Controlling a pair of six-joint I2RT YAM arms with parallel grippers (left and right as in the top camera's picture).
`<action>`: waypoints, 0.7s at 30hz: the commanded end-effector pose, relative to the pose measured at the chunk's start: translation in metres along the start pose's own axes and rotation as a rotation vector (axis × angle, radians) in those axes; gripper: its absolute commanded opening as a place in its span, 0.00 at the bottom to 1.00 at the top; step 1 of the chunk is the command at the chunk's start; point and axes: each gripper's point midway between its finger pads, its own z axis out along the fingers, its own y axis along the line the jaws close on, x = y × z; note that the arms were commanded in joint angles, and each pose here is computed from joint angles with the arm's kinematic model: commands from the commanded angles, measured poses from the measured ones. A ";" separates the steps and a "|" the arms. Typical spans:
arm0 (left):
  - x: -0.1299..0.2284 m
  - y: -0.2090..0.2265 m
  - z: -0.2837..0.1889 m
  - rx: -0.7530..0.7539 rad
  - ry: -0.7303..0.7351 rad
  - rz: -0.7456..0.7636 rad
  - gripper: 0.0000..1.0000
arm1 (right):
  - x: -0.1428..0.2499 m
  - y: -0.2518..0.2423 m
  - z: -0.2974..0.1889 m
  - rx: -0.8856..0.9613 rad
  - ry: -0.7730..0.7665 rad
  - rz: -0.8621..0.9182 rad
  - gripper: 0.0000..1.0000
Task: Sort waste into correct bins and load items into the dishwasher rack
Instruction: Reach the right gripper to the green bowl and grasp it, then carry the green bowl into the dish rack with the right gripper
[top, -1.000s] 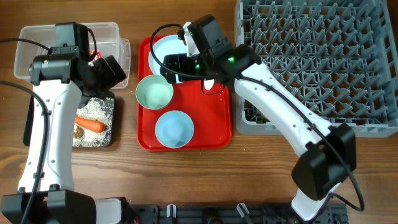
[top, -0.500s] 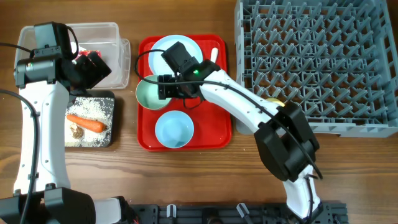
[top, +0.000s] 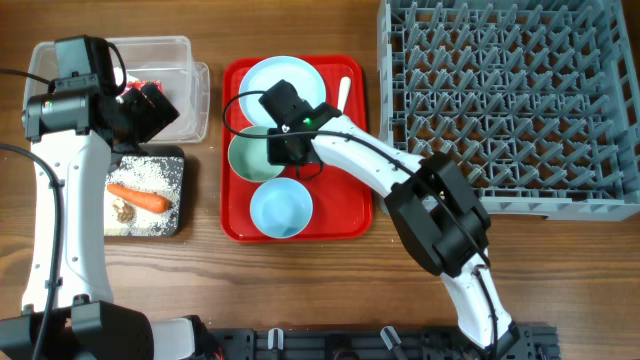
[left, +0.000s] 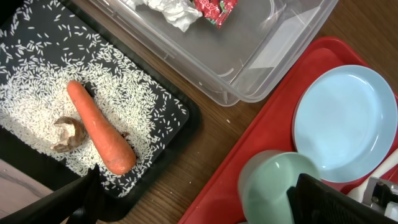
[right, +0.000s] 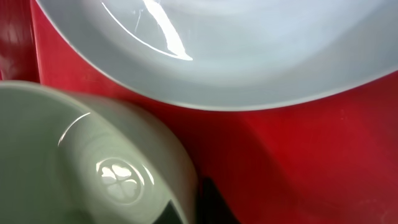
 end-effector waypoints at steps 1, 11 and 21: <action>-0.004 0.002 -0.005 -0.001 -0.023 0.002 1.00 | -0.018 -0.009 -0.020 -0.004 -0.035 -0.009 0.05; -0.004 0.002 -0.005 -0.001 -0.023 0.002 1.00 | -0.140 -0.122 -0.302 0.566 -0.869 0.119 0.04; -0.004 0.002 -0.005 -0.001 -0.023 0.002 1.00 | -0.248 -0.277 -0.328 1.513 -0.847 -0.188 0.04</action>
